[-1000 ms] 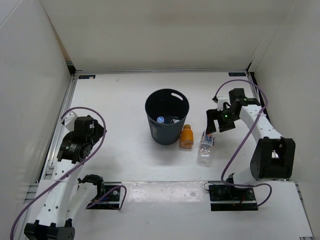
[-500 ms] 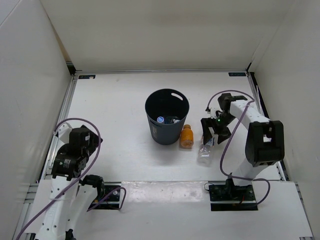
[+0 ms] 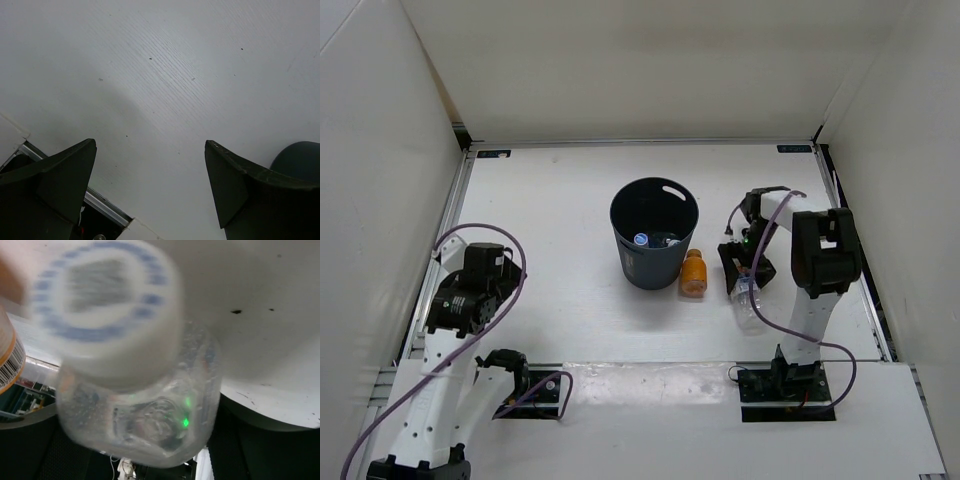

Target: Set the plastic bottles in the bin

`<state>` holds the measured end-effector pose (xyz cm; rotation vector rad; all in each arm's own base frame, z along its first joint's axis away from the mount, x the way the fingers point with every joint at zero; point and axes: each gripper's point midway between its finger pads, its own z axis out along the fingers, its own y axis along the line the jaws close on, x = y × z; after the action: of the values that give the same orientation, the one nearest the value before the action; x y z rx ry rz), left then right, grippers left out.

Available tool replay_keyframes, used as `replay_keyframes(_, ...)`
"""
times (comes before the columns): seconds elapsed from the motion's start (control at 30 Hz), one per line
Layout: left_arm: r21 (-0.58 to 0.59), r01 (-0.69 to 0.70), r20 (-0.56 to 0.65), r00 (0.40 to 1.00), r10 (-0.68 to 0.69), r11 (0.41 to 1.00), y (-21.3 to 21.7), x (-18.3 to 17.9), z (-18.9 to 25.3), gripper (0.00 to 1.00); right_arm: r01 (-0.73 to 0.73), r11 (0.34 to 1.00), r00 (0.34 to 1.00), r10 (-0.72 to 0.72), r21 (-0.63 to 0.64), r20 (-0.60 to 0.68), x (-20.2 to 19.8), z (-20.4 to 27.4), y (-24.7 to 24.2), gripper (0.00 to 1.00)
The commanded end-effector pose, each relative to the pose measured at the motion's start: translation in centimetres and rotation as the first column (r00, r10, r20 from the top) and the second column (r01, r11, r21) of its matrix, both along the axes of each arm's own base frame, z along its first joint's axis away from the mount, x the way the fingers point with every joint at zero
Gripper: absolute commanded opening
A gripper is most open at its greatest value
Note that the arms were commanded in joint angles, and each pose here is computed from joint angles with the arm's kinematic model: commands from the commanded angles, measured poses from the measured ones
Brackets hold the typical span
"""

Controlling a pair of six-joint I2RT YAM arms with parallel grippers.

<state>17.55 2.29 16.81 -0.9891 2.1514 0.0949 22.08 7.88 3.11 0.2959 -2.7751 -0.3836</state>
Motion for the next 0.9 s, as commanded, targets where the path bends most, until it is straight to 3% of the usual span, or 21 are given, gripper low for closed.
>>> replay_keyframes(0.0,0.016,-0.01,0.027,1.0,0.009,1.0,0.3,0.9,1.3,1.0,0.009,0.999,1.0,-0.008,-0.047,0.008,0.5,1.2,-0.4,0.77)
replay_keyframes(0.07,0.007,-0.012,0.028,1.0,0.012,1.0,0.1,1.5,1.1,1.0,0.006,0.997,1.0,-0.004,-0.072,0.019,0.7,1.0,-0.8,0.64)
replay_keyframes(0.3,-0.004,-0.017,0.031,0.999,0.017,1.0,-0.2,2.8,0.8,1.0,0.045,0.994,0.991,-0.032,-0.097,0.13,3.8,3.7,-2.7,0.34)
replay_keyframes(0.37,-0.005,-0.008,0.036,0.999,0.008,1.0,-0.3,3.3,1.0,1.0,0.041,0.996,0.969,-0.02,-0.084,0.245,5.7,6.6,-3.4,0.24)
replay_keyframes(0.43,0.002,0.005,0.033,0.999,-0.006,1.0,-0.4,3.6,1.0,1.0,0.082,0.994,0.926,-0.052,-0.066,0.375,8.4,9.6,-4.7,0.22)
replay_keyframes(0.53,0.001,0.013,0.04,0.999,-0.013,1.0,-0.5,4.2,0.8,1.0,0.172,0.985,0.824,-0.161,0.031,0.543,11.2,15.1,-6.0,0.18)
replay_keyframes(0.57,-0.006,0.018,0.027,0.999,-0.018,1.0,-0.7,4.2,0.2,1.0,0.146,0.979,0.742,-0.204,0.143,0.638,12.7,19.2,-4.8,0.18)
replay_keyframes(0.6,-0.016,0.025,0.042,0.999,-0.025,1.0,-1.0,4.7,0.3,1.0,0.15,0.97,0.71,-0.239,0.189,0.662,13.1,20.7,-4.9,0.18)
replay_keyframes(0.67,-0.033,0.025,0.043,0.999,-0.023,0.999,-1.3,5.1,-0.1,1.0,0.053,0.946,0.586,-0.289,0.32,0.757,14.4,26.1,-2.9,0.18)
replay_keyframes(0.7,-0.045,0.026,0.044,0.999,-0.024,0.999,-1.5,5.3,-0.3,1.0,0.08,0.926,0.559,-0.348,0.369,0.752,14.5,27.5,-2.2,0.18)
replay_keyframes(0.8,-0.067,0.044,0.04,0.998,-0.041,0.997,-2.1,5.6,-0.7,1.0,-0.06,0.898,0.367,-0.386,0.436,0.846,15.4,33.8,0.8,0.14)
replay_keyframes(0.87,-0.069,0.05,0.034,0.998,-0.047,0.996,-2.2,5.8,-0.9,1.0,-0.189,0.877,0.313,-0.374,0.443,0.873,13.2,36.2,4.5,0.14)
